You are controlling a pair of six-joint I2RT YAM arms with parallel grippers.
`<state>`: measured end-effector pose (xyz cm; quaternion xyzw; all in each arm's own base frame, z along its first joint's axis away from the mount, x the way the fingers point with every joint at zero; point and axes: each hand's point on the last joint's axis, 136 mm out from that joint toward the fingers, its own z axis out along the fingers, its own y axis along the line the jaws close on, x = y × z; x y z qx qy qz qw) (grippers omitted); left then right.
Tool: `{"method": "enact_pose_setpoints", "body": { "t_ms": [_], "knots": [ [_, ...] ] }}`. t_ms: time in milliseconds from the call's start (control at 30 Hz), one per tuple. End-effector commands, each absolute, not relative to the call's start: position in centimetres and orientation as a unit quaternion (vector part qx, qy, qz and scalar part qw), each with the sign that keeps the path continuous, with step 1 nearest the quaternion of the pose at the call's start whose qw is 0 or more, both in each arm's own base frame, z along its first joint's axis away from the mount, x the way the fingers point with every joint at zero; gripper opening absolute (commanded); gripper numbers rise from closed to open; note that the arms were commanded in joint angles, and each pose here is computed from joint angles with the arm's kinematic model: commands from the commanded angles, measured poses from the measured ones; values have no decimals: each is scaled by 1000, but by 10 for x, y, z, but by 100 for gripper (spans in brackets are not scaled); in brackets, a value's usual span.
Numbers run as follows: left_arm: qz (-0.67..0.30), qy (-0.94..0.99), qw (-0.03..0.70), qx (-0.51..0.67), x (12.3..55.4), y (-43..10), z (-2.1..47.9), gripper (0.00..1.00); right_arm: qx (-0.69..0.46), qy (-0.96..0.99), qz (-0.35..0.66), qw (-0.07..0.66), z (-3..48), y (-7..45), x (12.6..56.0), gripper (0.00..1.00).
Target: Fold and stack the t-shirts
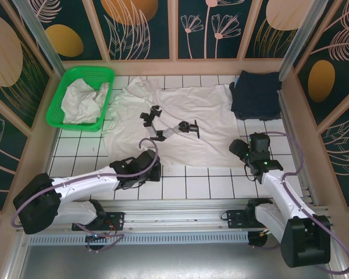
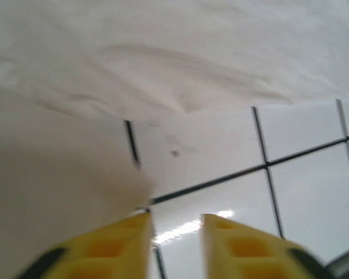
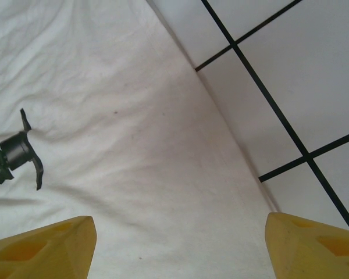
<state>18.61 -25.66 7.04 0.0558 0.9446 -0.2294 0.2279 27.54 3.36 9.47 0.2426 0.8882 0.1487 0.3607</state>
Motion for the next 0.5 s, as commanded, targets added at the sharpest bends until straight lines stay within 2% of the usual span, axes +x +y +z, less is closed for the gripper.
{"method": "enact_pose_setpoints", "body": {
  "t_ms": [0, 33, 167, 267, 467],
  "knots": [
    [-283, 930, 229, 56, 179, -277, 85, 43, 249, 882, 167, 363, 92, 36, 273, 76],
    [-291, 927, 228, 55, 176, -278, 85, 52, 252, 882, 168, 361, 91, 37, 273, 76],
    [-320, 915, 244, 38, 173, -270, 91, 75, 264, 883, 157, 355, 86, 32, 270, 76],
    [-288, 914, 284, -2, 178, -237, 94, 96, 282, 881, 150, 348, 80, 28, 266, 77],
    [-213, 905, 356, -95, 183, -162, 87, 98, 352, 863, 120, 342, 62, 10, 255, 80]
  ]
}}
